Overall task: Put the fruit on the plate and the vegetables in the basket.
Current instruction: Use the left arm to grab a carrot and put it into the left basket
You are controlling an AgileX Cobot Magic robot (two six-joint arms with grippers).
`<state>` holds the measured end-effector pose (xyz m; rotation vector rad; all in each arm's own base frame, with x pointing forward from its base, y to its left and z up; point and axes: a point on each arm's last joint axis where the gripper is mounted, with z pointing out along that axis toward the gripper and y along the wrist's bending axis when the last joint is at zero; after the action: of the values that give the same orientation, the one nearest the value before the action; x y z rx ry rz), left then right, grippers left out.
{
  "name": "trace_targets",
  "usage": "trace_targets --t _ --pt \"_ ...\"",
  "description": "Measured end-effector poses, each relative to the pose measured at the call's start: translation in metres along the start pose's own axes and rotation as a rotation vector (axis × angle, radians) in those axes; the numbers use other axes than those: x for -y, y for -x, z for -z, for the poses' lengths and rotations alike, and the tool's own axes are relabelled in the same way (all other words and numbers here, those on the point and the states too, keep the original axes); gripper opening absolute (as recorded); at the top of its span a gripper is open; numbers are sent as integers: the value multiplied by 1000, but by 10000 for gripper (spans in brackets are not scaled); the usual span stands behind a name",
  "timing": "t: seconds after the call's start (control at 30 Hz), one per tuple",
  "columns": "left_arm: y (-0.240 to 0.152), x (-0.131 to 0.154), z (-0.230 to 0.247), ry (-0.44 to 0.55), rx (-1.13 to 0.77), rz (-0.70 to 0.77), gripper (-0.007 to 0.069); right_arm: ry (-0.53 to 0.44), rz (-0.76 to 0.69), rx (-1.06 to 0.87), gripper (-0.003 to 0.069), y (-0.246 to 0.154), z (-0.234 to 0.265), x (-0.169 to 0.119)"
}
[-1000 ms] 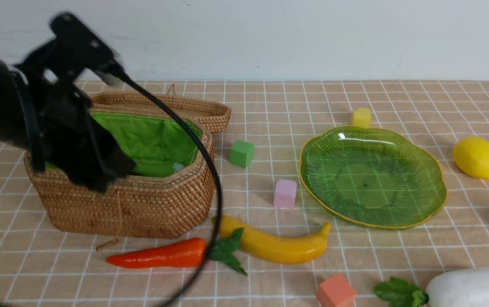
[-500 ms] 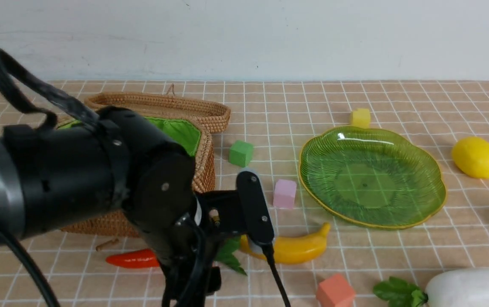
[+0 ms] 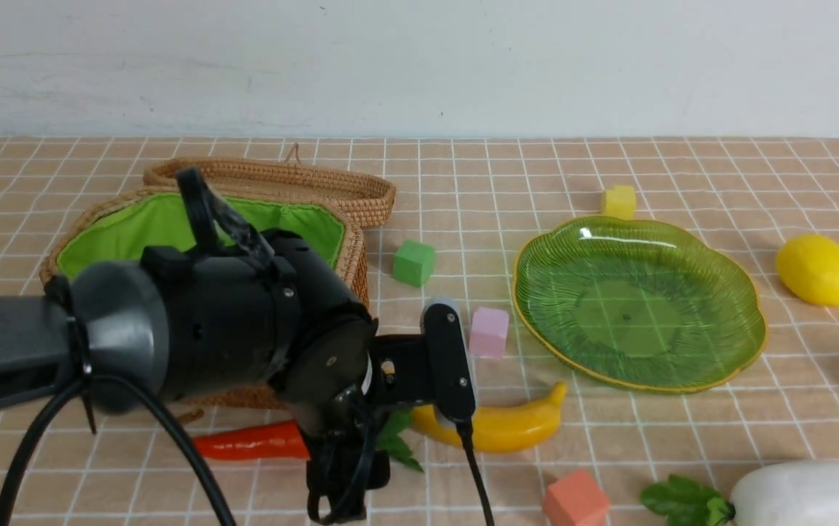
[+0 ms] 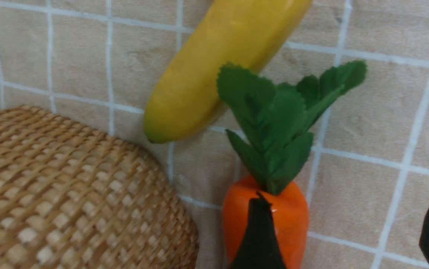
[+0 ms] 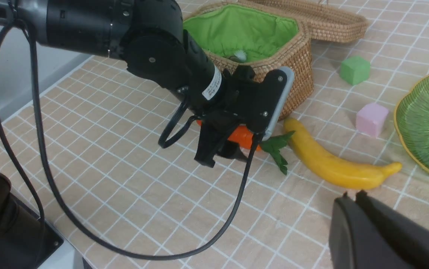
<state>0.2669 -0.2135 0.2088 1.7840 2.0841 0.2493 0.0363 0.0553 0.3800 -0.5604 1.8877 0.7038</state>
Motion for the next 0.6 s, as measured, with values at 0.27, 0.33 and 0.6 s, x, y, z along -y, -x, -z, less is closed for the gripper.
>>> trace_targets --t 0.27,0.33,0.6 --pt "-4 -2 -12 27 -66 0 532 0 0 -1 24 0 0 0" --pt "-5 -1 -20 16 -91 -9 532 0 0 -1 24 0 0 0" --pt "-7 4 -39 -18 -138 -24 462 4 0 -11 25 -1 0 0"
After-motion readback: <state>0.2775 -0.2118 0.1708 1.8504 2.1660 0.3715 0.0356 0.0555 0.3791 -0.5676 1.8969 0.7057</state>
